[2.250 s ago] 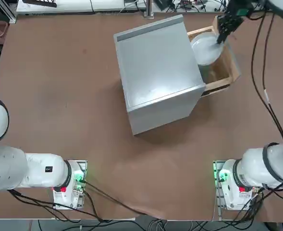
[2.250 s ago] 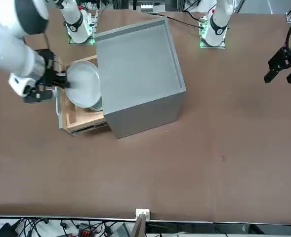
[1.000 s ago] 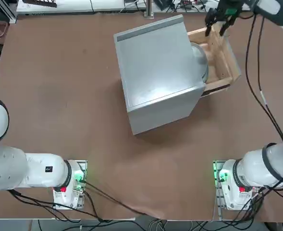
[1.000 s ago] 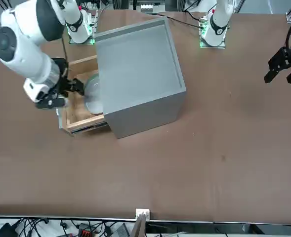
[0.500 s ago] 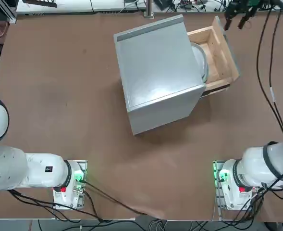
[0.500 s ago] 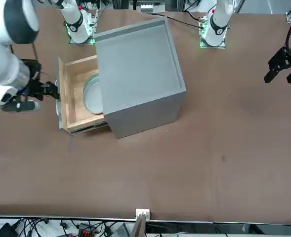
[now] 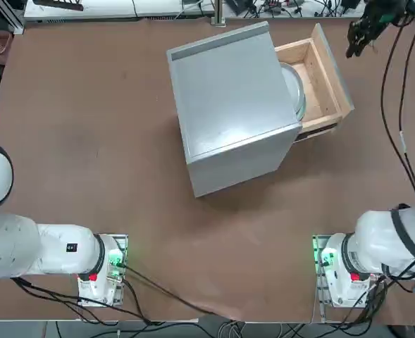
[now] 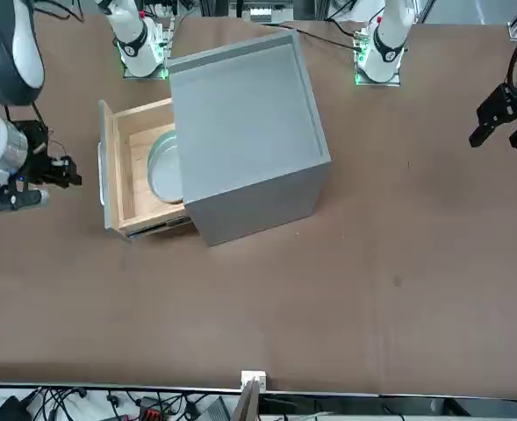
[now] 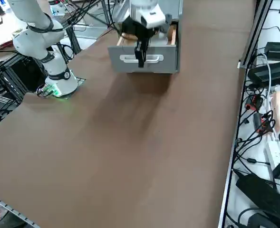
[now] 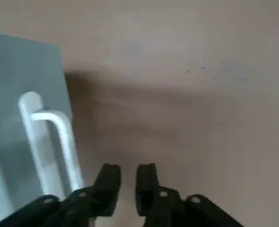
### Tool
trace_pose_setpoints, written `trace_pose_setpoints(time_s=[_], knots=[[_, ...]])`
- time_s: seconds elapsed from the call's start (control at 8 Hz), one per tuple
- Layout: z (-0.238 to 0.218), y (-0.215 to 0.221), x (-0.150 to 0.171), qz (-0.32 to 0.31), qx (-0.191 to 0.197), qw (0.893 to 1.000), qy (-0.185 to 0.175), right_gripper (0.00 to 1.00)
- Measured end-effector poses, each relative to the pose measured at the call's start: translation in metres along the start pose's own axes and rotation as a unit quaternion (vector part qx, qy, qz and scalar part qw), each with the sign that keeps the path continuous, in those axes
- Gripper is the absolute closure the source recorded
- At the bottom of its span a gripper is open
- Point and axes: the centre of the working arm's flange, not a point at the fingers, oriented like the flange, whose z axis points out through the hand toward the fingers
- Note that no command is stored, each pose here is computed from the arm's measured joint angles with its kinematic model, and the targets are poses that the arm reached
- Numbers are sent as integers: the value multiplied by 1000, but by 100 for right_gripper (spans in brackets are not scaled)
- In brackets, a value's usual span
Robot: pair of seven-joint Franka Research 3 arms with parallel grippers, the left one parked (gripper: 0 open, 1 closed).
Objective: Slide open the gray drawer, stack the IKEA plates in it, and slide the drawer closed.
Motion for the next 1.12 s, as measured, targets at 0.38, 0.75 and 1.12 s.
trace_pose_setpoints(time_s=[0.38, 0.75, 1.12], knots=[[38, -15, 8, -9, 22, 1000, -9, 100], [44, -54, 15, -16, 59, 998, -8, 100], [48, -132, 16, 14, 56, 998, -21, 100]])
